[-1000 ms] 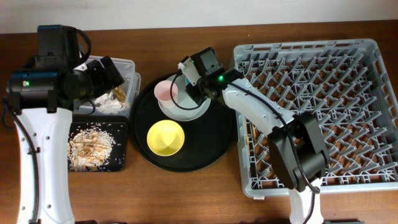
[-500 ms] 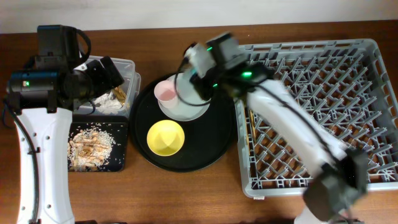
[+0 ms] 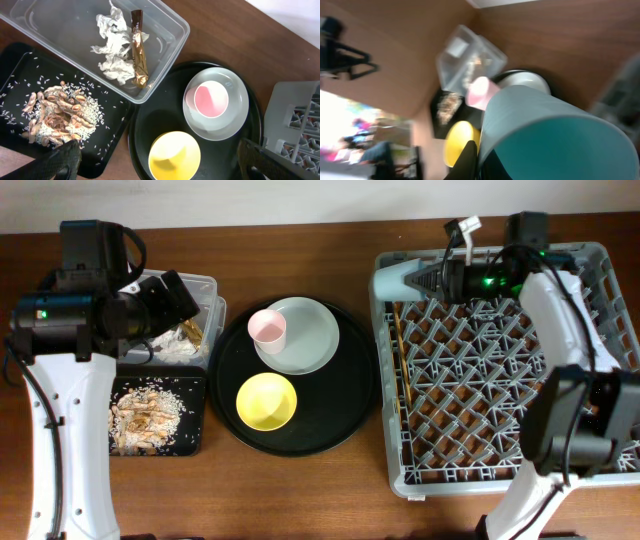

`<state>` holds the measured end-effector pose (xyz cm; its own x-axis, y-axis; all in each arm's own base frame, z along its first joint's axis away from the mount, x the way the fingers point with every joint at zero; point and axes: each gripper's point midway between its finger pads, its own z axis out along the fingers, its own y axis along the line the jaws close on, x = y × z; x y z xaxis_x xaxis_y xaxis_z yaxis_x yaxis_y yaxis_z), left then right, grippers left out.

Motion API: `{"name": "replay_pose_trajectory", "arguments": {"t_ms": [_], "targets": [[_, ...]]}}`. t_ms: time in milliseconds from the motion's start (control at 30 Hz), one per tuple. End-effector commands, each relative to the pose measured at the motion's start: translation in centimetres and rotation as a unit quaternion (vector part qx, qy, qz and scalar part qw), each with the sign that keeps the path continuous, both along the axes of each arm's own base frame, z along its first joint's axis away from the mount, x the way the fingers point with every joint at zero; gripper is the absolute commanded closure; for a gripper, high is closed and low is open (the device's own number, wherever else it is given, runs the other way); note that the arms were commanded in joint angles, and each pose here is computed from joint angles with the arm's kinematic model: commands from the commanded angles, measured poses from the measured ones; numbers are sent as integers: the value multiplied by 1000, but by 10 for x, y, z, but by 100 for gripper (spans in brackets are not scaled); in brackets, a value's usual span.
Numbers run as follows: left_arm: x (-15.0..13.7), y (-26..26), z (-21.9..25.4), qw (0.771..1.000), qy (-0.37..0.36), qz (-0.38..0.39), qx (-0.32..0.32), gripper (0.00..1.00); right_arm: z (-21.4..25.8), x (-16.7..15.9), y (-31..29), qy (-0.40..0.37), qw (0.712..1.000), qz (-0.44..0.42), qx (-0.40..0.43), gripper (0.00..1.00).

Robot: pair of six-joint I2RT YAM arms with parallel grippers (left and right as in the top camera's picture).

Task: Sort waste into correct bins and load items into the dishwasher rack
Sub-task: 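Lift the blue cup and carry it to the rack's back-left corner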

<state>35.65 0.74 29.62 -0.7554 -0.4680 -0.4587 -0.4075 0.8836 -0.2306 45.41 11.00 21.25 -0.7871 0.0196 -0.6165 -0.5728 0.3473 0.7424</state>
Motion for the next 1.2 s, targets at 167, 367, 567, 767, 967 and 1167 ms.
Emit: {"name": "replay_pose_trajectory", "arguments": {"t_ms": [167,367,567,767,967,1167], "targets": [[0,0,5,1000,-8,-7,3,1,-34,-1,18,12,998,43,43,96],[0,0,5,1000,-8,-7,3,1,-35,-1,27,-1,998,53,40,96],[0,0,5,1000,-8,-7,3,1,-62,-1,25,29,998,36,-33,96],[0,0,5,1000,-8,-7,3,1,-81,-3,17,57,995,21,-84,96],[-1,0,5,1000,-8,-7,3,1,-110,-11,-1,101,980,2,-173,96],[0,0,5,1000,-8,-7,3,1,-117,-20,-6,85,976,25,-200,96]]}}
